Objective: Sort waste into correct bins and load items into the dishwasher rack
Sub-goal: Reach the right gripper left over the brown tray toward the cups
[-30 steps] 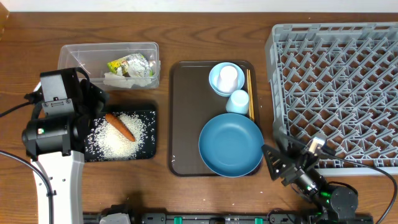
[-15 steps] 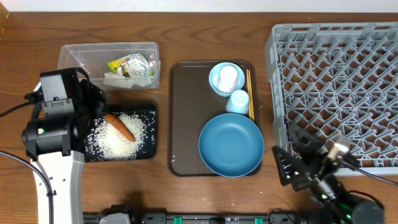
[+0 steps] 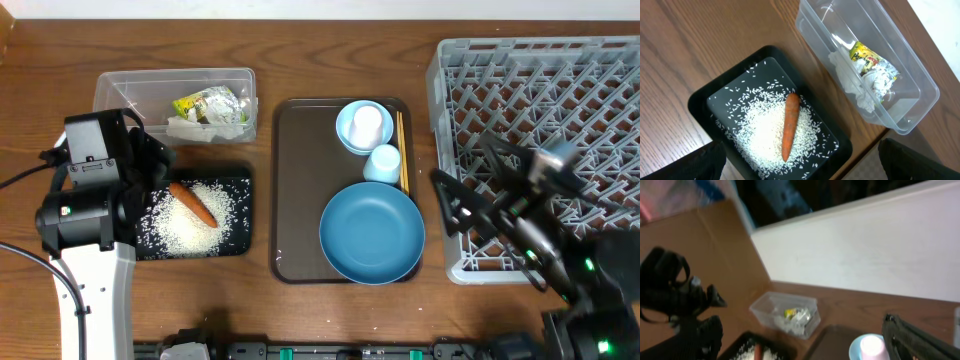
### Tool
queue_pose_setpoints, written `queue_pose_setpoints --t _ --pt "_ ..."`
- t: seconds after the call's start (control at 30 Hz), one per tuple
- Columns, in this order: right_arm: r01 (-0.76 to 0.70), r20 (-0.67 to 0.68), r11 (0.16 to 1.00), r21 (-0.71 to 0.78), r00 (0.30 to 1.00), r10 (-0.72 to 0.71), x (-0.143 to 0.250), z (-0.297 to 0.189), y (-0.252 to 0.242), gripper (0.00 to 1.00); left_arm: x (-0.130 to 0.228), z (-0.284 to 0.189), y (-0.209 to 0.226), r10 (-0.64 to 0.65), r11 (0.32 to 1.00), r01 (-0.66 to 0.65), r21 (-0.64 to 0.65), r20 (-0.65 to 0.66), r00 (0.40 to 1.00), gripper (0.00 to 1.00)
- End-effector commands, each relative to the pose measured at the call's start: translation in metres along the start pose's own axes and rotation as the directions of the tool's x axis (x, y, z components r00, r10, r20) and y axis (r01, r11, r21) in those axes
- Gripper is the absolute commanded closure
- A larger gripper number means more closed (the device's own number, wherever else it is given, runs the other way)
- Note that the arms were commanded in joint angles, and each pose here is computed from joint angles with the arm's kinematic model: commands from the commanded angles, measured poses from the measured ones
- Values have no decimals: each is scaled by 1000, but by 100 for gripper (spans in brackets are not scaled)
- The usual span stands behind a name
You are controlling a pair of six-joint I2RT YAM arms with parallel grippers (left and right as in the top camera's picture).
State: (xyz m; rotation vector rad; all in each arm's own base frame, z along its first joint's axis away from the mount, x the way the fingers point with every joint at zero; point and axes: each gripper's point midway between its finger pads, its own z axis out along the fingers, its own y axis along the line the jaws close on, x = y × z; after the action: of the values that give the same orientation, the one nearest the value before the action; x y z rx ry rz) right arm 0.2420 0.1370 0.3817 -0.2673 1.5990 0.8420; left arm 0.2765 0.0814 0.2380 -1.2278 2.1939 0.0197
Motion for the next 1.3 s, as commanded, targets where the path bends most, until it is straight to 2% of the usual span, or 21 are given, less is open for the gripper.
queue_pose_setpoints --t 0.0,0.2,0.33,0.43,0.57,0.7,0.87,1.0,1.13,1.27 --pt "139 -30 988 61 990 -137 -9 19 4 1 -1 1 2 -6 1000 6 -8 0 1000 0" --pt "257 -177 934 250 960 -217 21 57 5 1 -1 1 2 -6 1000 6 -8 0 1000 0" --pt "350 -290 881 319 921 -261 61 86 11 1 -1 1 2 -6 1000 6 -8 0 1000 0" --pt "413 -379 854 315 880 -286 95 109 15 1 -1 1 2 -6 1000 6 -8 0 1000 1" --pt "419 -477 859 293 843 -248 136 130 21 1 -1 1 2 -6 1000 6 -8 0 1000 0" --pt "434 -602 876 208 763 -235 172 138 34 1 -1 1 2 -6 1000 6 -8 0 1000 0" --pt "307 -690 941 139 712 -130 208 138 55 1 -1 1 2 -6 1000 6 -8 0 1000 1" --pt "140 -720 975 175 693 30 228 136 69 1 -1 1 2 -6 1000 6 -8 0 1000 1" --pt "57 -725 940 337 653 221 251 128 59 1 -1 1 2 -6 1000 6 -8 0 1000 1" --pt "120 -735 876 467 604 309 283 118 35 1 -1 1 2 -6 1000 6 -8 0 1000 1"
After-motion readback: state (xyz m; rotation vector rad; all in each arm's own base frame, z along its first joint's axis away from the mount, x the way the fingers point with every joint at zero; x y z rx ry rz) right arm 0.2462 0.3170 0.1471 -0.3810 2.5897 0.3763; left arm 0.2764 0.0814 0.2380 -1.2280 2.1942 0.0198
